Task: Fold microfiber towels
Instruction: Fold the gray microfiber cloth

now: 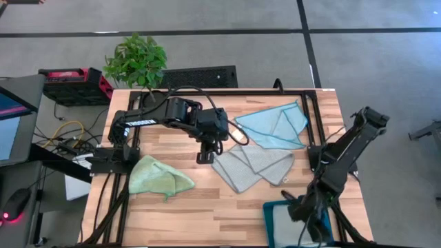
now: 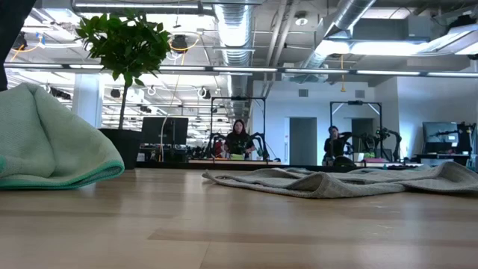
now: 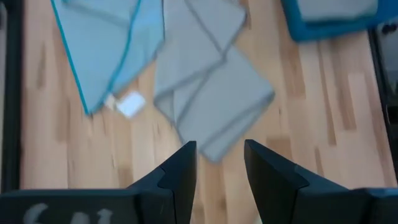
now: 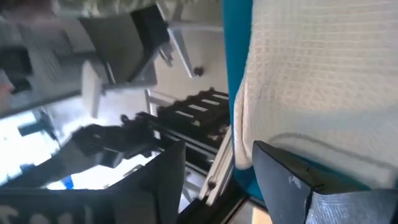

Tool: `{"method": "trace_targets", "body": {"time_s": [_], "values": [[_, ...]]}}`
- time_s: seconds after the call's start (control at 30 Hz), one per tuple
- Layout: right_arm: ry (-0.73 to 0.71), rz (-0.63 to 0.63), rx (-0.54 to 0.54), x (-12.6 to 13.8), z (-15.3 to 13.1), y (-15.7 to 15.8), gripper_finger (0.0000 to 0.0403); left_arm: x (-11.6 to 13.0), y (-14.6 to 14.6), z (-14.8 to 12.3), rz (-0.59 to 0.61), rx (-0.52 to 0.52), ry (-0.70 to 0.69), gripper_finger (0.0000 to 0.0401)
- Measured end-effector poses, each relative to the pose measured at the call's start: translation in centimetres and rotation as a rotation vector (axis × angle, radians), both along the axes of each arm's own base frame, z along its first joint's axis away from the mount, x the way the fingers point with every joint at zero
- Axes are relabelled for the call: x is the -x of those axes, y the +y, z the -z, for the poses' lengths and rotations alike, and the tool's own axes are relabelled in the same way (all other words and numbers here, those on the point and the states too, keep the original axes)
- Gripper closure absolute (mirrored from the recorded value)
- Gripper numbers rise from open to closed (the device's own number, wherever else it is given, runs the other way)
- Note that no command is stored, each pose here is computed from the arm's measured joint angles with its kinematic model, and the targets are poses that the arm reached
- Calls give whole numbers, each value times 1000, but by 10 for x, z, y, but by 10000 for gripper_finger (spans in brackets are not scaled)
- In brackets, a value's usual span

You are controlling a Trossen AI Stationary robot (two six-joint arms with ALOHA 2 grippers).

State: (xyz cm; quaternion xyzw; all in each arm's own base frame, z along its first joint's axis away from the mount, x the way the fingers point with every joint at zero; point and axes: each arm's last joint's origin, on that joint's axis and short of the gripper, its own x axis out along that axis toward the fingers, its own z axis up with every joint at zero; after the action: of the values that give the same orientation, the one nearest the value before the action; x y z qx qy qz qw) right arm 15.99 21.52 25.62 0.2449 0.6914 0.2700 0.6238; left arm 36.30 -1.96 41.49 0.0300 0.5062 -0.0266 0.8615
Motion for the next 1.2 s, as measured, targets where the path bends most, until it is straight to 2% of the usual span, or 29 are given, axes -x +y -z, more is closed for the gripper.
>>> {"method": "trace_targets", "body": {"time_s": [0.07, 0.23, 0.4, 0.57, 0.7, 0.83, 0.93, 1.1, 1.2], "values": [[-24, 54, 10, 3, -11, -11, 198, 5, -5, 2, 3, 3, 50, 273], [-190, 177, 28, 13, -38, -39, 206, 12, -24, 5, 17, 15, 114, 273], [-356, 285, 64, 23, -57, -63, 209, 14, -37, 5, -40, 52, 122, 273], [-545, 289, 113, 27, -68, -79, 209, 17, -49, 5, -44, 121, 136, 273], [-675, 266, 171, 26, -73, -89, 211, 17, -52, 10, -95, 84, 144, 273], [-762, 222, 213, 23, -76, -99, 211, 11, -44, 26, -230, 28, 185, 273], [-802, 216, 238, 21, -78, -106, 212, 2, -34, 45, -272, 37, 203, 273], [-877, 193, 282, 19, -82, -119, 213, -17, -15, 91, -226, 71, 239, 273], [-915, 187, 306, 19, -84, -126, 213, -26, -9, 123, -147, 24, 217, 273]]}}
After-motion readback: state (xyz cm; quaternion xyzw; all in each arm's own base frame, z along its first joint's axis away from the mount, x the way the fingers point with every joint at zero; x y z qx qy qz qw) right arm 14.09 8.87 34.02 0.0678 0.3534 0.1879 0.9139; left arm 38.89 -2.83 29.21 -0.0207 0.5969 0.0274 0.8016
